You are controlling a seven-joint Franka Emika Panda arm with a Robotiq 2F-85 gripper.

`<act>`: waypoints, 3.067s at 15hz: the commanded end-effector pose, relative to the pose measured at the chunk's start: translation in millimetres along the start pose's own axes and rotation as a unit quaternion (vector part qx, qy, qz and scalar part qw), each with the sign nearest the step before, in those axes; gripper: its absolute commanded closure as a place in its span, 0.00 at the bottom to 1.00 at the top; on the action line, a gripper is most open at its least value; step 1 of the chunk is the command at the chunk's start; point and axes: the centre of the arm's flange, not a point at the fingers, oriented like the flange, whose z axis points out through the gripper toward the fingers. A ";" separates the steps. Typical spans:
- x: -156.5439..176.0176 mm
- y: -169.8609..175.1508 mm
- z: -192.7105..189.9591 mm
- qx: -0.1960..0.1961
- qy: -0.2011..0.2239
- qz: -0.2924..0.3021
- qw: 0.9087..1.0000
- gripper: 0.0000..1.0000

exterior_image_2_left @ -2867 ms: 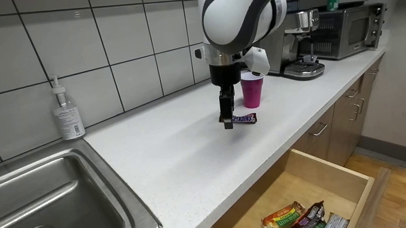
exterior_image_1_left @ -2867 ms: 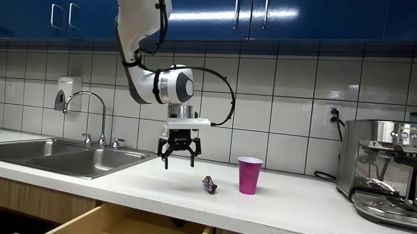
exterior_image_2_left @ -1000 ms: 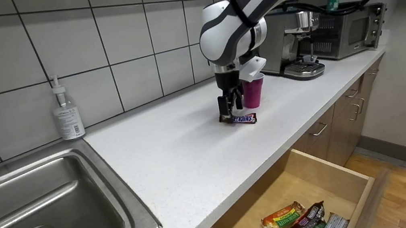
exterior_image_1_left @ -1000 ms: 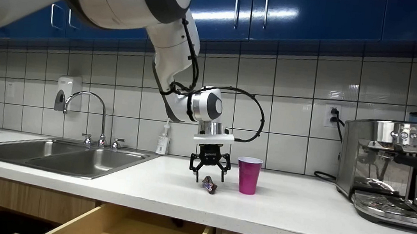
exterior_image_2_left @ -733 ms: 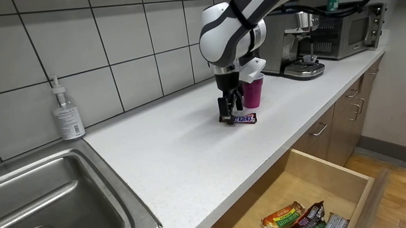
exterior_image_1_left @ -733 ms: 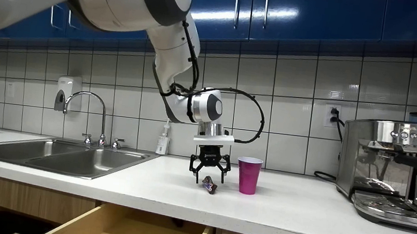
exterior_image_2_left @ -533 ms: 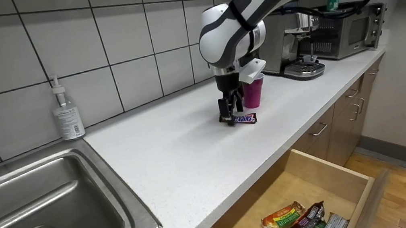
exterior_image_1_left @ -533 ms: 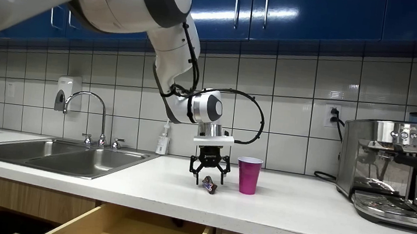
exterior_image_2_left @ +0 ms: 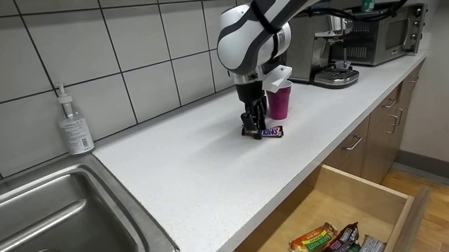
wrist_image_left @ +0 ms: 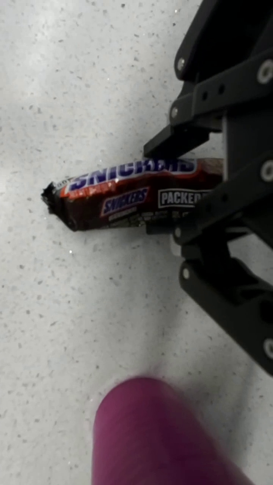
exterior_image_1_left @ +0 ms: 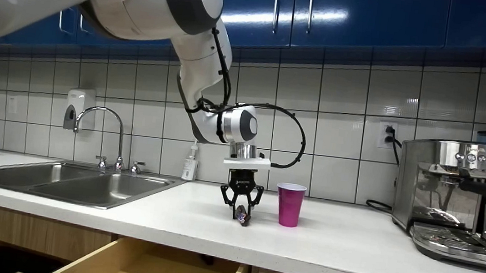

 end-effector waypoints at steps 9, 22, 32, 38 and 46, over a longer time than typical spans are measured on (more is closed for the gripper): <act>-1.4 -19.3 -39.6 0.012 0.032 -0.018 0.999 0.96; -96.5 -128.2 -72.6 0.031 0.018 -0.207 0.978 0.96; -194.9 -171.8 -58.0 0.033 -0.028 -0.299 0.953 0.96; -220.1 -190.4 -22.3 0.031 -0.046 -0.312 0.949 0.96; -212.6 -214.6 38.1 0.011 -0.043 -0.327 0.944 0.96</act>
